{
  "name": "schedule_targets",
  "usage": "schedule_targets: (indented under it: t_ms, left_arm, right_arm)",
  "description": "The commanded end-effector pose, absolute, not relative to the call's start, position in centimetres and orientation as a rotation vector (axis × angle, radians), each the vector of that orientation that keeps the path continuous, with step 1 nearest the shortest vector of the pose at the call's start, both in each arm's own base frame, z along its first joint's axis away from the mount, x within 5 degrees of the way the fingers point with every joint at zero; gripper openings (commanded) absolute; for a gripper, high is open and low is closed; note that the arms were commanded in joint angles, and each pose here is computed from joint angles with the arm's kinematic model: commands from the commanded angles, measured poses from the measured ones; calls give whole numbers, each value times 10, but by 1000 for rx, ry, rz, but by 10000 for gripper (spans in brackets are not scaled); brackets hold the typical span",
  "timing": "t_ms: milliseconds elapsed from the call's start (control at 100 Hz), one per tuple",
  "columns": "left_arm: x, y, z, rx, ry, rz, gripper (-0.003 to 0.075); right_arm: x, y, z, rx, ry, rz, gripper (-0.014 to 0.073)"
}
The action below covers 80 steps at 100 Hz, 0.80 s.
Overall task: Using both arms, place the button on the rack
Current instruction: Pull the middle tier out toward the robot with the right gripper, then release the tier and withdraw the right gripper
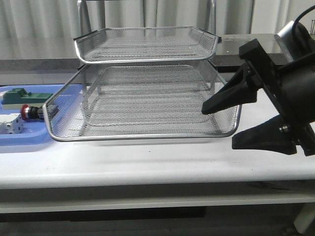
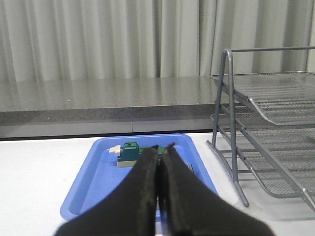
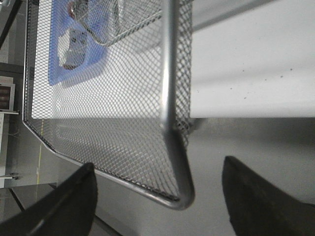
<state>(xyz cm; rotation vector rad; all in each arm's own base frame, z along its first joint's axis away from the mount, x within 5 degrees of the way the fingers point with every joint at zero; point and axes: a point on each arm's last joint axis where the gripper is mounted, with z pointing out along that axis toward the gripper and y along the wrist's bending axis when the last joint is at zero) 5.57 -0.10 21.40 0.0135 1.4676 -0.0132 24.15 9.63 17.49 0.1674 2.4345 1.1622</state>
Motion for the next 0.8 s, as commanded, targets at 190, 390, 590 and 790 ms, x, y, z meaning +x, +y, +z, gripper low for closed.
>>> schedule_targets:
  t_ms: [190,390,590,790]
  left_arm:
    - [54,-2,208,13,1400,-27,-20]
    - [54,-2,208,13,1400,-27,-20]
    - [54,-2,208,13,1400,-27,-20]
    - [54,-2,208,13,1400,-27,-20]
  right_arm:
    - [236,101,190,-14,2399,1200,562]
    - [224,98,203,-127,2417,1139,562]
    - [204,89,225,-205,2447,1001,562]
    - [182,77,256,-236,2434,820,562]
